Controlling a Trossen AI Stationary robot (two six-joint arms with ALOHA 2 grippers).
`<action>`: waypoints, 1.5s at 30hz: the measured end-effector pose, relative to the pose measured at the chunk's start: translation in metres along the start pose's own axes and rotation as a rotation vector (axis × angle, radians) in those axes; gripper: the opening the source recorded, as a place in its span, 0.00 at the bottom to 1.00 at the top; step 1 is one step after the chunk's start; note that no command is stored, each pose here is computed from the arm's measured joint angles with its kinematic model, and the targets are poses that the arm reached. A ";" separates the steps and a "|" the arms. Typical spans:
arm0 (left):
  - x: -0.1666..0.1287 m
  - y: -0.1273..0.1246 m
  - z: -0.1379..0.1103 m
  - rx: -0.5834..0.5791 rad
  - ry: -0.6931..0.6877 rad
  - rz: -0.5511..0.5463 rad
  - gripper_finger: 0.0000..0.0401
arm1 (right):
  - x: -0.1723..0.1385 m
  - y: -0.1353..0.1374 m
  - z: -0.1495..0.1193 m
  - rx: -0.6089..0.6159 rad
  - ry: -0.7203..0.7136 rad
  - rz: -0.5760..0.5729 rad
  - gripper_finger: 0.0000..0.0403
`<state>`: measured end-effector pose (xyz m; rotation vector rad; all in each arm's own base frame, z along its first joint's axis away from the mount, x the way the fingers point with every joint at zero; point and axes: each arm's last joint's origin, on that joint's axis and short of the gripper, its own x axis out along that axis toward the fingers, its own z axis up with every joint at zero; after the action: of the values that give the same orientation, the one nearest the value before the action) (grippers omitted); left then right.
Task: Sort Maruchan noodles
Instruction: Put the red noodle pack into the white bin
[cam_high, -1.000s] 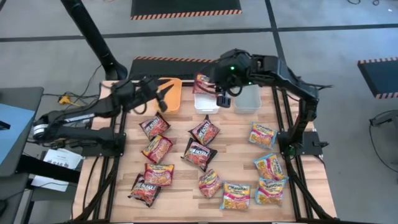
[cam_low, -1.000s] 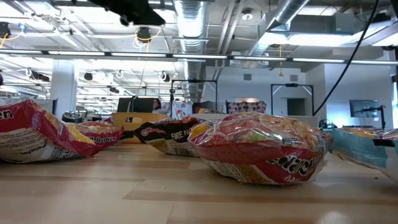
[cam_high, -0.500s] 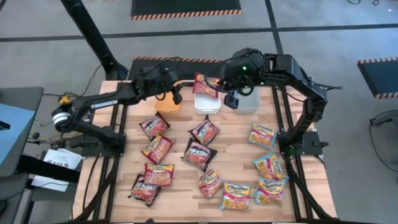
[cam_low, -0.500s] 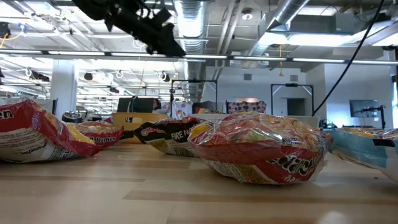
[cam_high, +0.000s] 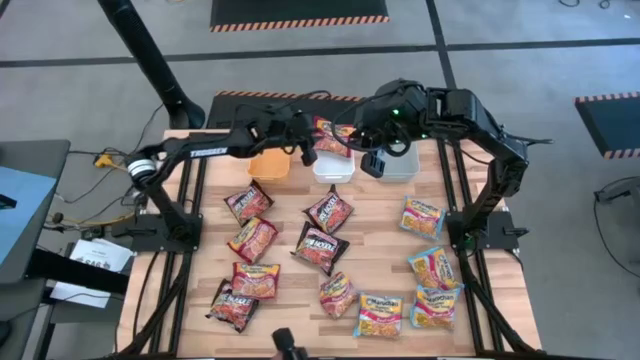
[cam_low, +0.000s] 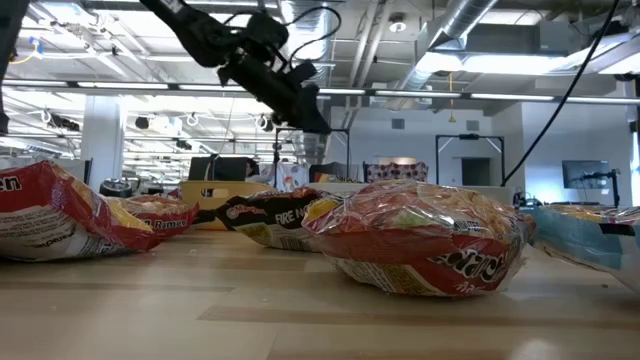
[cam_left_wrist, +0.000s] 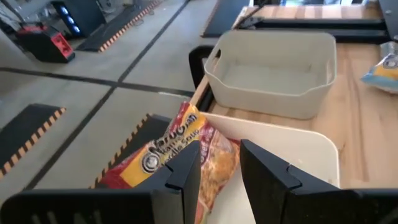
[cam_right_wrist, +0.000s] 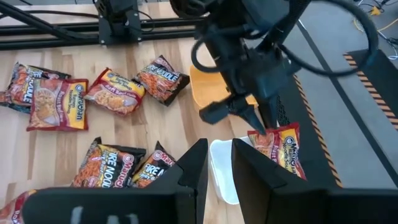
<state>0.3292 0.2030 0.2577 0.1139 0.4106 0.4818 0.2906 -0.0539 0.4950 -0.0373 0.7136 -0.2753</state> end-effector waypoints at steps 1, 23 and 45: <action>0.004 0.000 0.000 -0.001 0.004 -0.001 0.25 | 0.000 0.000 0.000 0.000 0.000 0.000 0.24; 0.059 0.033 -0.054 -0.152 0.155 -0.119 0.25 | 0.000 0.000 -0.003 -0.004 0.029 0.001 0.24; 0.087 0.029 -0.086 -0.209 0.259 -0.162 0.26 | 0.000 0.000 -0.003 -0.004 0.027 0.002 0.24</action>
<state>0.3517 0.2700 0.1544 -0.1848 0.6149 0.3780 0.2891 -0.0538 0.4930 -0.0365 0.7408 -0.2734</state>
